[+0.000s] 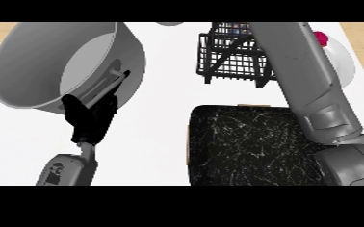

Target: Pick the eggplant from the tray and place it in the tiered basket

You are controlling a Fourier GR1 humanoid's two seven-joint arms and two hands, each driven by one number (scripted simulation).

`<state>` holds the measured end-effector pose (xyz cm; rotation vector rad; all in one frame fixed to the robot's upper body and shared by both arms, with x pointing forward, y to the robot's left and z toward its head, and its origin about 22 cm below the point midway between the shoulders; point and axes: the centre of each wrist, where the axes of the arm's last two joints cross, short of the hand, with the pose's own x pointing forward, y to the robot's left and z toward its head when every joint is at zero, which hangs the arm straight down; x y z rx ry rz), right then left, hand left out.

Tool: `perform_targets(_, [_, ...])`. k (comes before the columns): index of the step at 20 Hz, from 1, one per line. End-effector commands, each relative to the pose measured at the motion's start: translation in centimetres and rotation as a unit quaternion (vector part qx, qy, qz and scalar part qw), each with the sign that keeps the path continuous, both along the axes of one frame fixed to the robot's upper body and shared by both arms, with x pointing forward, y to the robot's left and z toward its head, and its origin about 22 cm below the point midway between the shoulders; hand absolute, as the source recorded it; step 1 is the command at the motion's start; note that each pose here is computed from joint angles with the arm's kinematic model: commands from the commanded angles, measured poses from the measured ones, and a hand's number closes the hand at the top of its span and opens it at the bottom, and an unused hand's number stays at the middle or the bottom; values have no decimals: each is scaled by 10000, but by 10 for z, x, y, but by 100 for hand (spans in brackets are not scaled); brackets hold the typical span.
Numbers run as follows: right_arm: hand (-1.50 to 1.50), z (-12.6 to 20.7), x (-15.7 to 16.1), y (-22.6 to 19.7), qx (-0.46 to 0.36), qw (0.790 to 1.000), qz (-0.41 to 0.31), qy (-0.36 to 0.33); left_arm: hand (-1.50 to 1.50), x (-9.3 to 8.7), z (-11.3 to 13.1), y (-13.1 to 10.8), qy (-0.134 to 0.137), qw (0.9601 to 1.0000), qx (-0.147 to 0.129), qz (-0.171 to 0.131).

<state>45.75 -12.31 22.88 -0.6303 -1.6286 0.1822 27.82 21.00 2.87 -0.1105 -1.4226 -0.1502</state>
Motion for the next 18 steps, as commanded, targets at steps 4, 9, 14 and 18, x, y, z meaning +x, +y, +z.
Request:
perform_targets(4, [-150, -20, 7, 19, 185, 9962, 44, -849, 0, 0, 7, 4, 16, 9995, -13, -321])
perform_targets(9, [-150, 13, 14, 6, 318, 9884, -729, -1296, 0, -7, -10, -5, 116, 9998, 9, -166])
perform_targets(14, [-150, 3, 15, -38, 1155, 9762, -1533, -1012, 0, -1, -1, 3, 132, 9999, 49, 43])
perform_targets(18, [-150, -9, 6, -95, 890, 9804, -1585, -765, 0, -5, -1, 25, 208, 9994, 125, 238])
